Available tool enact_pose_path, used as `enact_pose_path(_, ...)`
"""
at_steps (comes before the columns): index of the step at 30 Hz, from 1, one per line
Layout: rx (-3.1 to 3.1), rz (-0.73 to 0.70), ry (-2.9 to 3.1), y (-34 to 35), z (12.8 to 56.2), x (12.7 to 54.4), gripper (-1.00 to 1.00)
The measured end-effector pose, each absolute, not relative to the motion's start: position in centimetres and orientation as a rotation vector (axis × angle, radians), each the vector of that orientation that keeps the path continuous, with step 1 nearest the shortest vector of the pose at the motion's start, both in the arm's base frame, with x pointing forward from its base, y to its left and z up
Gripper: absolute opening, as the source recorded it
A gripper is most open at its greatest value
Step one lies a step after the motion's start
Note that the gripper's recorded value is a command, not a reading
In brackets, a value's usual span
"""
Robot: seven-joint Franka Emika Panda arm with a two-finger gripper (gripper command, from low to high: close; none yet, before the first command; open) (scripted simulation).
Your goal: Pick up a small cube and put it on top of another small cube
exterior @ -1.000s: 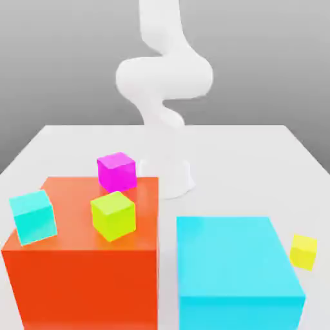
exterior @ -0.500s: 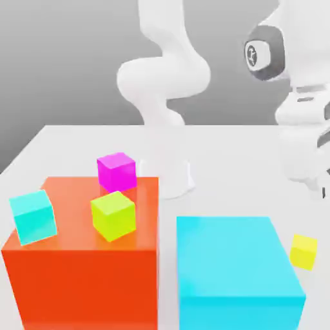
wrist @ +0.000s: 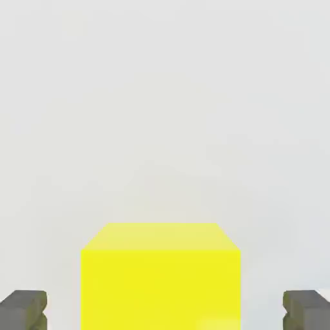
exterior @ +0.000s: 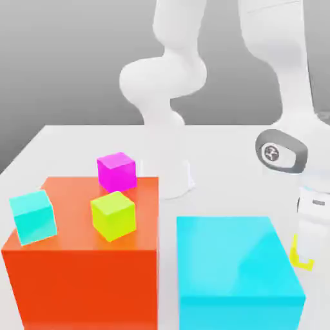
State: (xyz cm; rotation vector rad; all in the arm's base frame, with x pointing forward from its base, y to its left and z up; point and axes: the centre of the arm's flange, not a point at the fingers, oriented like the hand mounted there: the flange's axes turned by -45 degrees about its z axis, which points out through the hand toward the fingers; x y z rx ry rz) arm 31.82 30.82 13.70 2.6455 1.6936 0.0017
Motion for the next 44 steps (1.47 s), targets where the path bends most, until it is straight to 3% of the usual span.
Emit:
enact_pose_path(5, 2.644, 0.001, 1.694, 30.8, 13.4, 31.8, -1.0)
enact_pose_path(11, 2.649, -0.002, 1.694, 30.4, 19.6, 32.2, -1.0)
enact_pose_path(17, 2.718, -0.011, 1.661, 22.1, 26.5, 37.8, -1.0)
enact_pose_path(25, 2.716, 0.007, 1.695, 10.7, 35.2, 39.8, -1.0)
enact_pose_path(30, 2.722, 0.016, 1.656, 2.0, 40.1, 38.6, -1.0)
enact_pose_path(36, 2.73, 0.004, 1.573, -7.8, 44.9, 33.8, -1.0)
enact_pose_path(40, 2.732, -0.001, 1.556, -9.2, 41.0, 33.0, -1.0)
enact_pose_path(41, 2.732, -0.001, 1.556, -9.2, 39.8, 32.9, 1.0)
enact_pose_path(44, 2.732, -0.001, 1.556, -9.2, 39.8, 32.9, 1.0)
